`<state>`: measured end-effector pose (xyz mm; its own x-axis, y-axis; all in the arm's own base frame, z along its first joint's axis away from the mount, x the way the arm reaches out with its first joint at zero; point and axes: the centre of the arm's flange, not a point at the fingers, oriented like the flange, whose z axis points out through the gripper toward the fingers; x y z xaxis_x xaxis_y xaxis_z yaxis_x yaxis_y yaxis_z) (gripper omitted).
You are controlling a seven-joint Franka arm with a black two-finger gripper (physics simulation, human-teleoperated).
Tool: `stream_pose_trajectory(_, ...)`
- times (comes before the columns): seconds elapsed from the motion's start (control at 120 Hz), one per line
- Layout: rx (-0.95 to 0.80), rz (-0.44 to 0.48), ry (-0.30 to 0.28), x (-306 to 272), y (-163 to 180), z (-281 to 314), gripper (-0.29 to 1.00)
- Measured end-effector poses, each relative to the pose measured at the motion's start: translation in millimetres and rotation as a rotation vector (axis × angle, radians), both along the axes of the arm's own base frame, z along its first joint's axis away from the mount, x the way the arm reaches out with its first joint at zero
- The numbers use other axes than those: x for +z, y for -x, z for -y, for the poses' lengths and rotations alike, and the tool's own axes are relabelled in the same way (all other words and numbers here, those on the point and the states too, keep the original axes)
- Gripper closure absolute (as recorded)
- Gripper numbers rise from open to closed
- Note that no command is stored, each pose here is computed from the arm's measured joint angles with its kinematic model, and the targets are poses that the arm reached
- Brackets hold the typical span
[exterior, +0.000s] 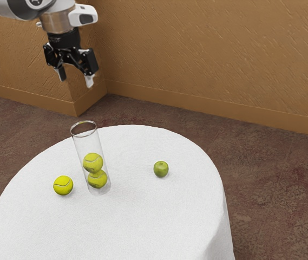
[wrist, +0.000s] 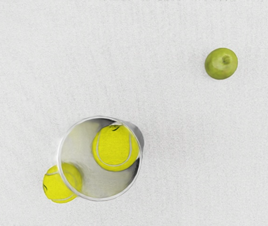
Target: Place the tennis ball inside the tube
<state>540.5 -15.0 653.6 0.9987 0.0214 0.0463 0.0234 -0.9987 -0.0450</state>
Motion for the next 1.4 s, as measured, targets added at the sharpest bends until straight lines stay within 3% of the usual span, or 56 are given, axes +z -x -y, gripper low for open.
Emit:
stream_pose_trajectory(0.167,-0.004,0.001,0.001,3,3,-1,0.0)
stream_pose_trajectory(0.383,0.016,-0.023,0.047,-6,13,1,0.0)
stream_pose_trajectory(0.533,0.295,-0.019,0.067,-3,40,-6,0.0)
stream_pose_trajectory(0.692,0.605,-0.047,0.065,-51,68,-16,0.0)
stream_pose_trajectory(0.967,1.091,0.009,0.106,-109,70,-82,0.0)
stream_pose_trajectory(1.067,1.26,0.026,0.133,-132,90,-111,0.0)
stream_pose_trajectory(1.15,1.38,0.038,0.183,-149,121,-131,0.0)
stream_pose_trajectory(1.25,1.449,0.041,0.298,-157,151,-154,0.0)
stream_pose_trajectory(1.325,1.467,-0.002,0.386,-176,154,-176,0.0)
stream_pose_trajectory(1.4,1.486,-0.065,0.421,-210,145,-190,0.0)
